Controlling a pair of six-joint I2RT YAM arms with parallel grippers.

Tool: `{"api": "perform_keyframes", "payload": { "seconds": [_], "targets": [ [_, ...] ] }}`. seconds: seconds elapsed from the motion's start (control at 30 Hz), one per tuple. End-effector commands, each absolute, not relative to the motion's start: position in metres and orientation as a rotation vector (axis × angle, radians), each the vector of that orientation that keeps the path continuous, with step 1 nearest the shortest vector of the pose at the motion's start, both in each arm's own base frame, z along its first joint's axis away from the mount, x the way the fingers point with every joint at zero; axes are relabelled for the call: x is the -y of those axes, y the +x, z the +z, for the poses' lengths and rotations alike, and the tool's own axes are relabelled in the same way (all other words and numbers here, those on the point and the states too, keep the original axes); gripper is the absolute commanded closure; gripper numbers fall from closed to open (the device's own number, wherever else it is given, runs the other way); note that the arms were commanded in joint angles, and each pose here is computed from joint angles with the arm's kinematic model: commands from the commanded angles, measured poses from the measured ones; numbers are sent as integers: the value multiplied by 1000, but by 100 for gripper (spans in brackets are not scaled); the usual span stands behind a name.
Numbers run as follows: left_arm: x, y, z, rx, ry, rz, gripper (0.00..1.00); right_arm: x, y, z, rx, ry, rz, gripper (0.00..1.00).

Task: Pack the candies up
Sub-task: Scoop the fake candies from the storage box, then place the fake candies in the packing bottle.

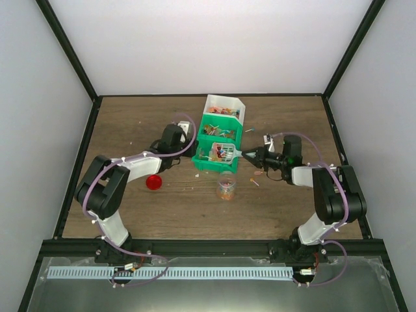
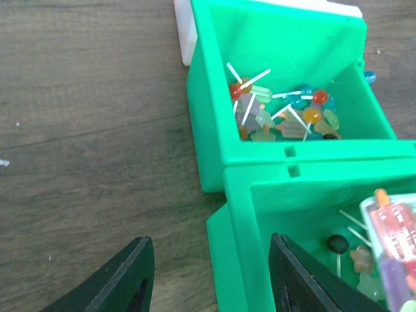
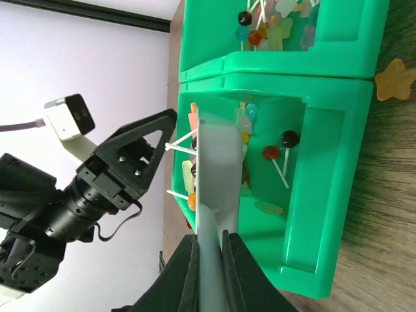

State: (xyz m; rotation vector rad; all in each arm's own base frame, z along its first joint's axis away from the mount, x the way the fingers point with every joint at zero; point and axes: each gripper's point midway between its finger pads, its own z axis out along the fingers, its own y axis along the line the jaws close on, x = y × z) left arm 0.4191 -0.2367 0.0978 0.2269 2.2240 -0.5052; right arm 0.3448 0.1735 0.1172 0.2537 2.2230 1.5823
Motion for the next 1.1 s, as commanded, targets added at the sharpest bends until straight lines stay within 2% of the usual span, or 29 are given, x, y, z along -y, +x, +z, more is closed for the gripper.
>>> {"api": "perform_keyframes", "payload": {
  "seconds": [0.0, 0.3, 0.7, 1.07],
  "targets": [
    [233, 416, 108, -2185, 205, -528, 50, -169, 344, 141, -2142, 187, 1642, 99],
    [223, 400, 105, -2188, 184, -532, 48, -155, 345, 158, -2113, 223, 1631, 99],
    [221, 354, 74, -2205, 212, -606, 44, -140, 334, 172, -2094, 292, 1653, 99],
    [230, 317, 65, -2174, 238, -610, 45, -117, 312, 193, -2042, 291, 1631, 99]
  ]
}}
